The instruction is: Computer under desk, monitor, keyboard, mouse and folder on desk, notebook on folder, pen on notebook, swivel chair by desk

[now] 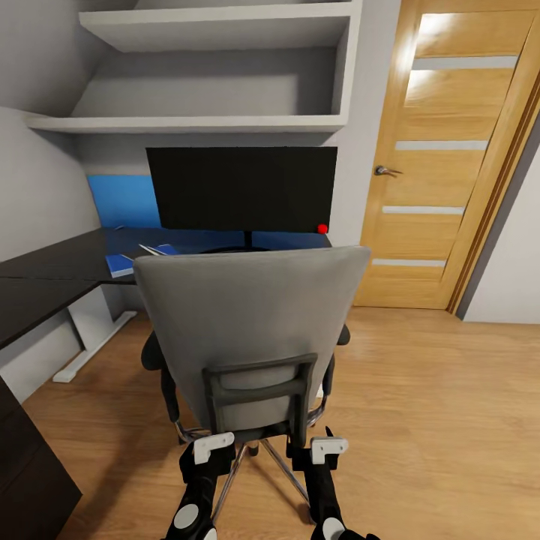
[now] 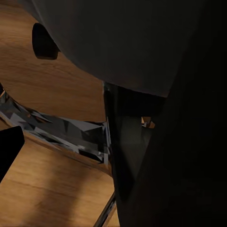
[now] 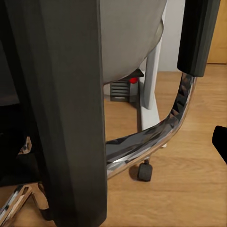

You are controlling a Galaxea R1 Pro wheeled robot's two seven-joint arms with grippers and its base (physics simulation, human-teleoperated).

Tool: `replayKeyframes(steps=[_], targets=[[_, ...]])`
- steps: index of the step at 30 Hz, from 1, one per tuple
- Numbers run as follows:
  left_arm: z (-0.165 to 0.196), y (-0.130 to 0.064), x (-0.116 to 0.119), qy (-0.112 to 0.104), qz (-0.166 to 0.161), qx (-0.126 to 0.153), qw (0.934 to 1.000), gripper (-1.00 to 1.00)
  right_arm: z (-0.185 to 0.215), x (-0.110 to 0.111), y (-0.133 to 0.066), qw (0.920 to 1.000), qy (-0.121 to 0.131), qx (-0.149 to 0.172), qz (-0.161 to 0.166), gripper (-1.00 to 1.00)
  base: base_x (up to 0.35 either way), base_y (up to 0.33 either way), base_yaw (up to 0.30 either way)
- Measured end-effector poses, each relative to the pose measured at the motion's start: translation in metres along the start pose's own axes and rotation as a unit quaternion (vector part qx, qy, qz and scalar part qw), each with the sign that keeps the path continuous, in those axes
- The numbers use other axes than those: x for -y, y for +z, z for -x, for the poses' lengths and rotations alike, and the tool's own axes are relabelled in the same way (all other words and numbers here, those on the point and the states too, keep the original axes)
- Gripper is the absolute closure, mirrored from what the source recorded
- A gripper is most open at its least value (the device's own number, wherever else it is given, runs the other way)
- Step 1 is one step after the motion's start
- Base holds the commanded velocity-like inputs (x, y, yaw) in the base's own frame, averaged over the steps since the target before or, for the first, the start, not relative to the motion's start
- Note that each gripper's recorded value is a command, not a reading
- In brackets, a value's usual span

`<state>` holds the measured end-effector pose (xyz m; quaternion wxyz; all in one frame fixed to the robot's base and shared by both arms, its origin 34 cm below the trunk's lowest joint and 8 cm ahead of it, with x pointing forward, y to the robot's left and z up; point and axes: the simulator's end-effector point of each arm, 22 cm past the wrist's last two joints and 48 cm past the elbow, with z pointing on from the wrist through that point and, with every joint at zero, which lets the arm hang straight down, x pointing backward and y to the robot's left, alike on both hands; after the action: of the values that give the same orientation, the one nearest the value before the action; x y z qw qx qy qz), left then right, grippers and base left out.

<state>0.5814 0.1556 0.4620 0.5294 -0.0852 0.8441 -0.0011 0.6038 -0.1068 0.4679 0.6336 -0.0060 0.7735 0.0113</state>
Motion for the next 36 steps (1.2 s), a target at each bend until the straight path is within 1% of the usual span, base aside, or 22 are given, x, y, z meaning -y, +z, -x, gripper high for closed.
replayKeyframes(steps=[7,9,10,13,15,19,21,23,36], targets=[[0.000,0.000,0.000,0.000,0.000,0.000,1.0000,-1.00,0.000,0.000,0.000,1.0000,0.000,0.000,0.000,-1.00,0.000,0.000,0.000],[0.002,-0.001,0.001,-0.009,0.005,-0.001,0.9999,-1.00,0.003,-0.011,-0.004,0.9999,0.005,0.006,0.007,-1.00,0.000,0.000,0.000],[0.005,-0.002,0.005,-0.011,0.003,0.002,0.9999,-1.00,0.006,-0.013,-0.004,0.9999,0.005,0.009,0.009,-1.00,0.000,0.000,0.000],[0.014,-0.002,0.007,-0.008,0.000,0.014,0.9999,-1.00,0.013,-0.019,-0.004,0.9997,0.007,0.017,0.016,-1.00,0.000,0.000,0.000],[0.019,-0.003,0.006,-0.006,0.000,0.020,0.9998,-1.00,0.016,-0.018,-0.003,0.9996,0.008,0.020,0.017,-1.00,0.000,0.000,0.000],[0.025,-0.004,0.003,-0.006,-0.001,0.029,0.9996,-1.00,0.012,-0.004,-0.002,0.9997,-0.003,0.020,0.011,-1.00,0.000,0.000,0.000],[0.029,-0.005,0.004,-0.009,-0.003,0.033,0.9994,-1.00,0.012,-0.003,-0.001,0.9997,-0.008,0.020,0.013,-1.00,0.000,0.000,0.000],[0.032,-0.005,0.005,-0.009,-0.005,0.037,0.9993,-1.00,0.011,0.000,-0.001,0.9997,-0.006,0.020,0.009,-1.00,0.000,0.000,0.000],[0.031,-0.005,0.005,-0.010,-0.005,0.036,0.9993,-1.00,0.010,0.000,-0.001,0.9997,-0.012,0.019,0.012,-1.00,0.000,0.000,0.000]])
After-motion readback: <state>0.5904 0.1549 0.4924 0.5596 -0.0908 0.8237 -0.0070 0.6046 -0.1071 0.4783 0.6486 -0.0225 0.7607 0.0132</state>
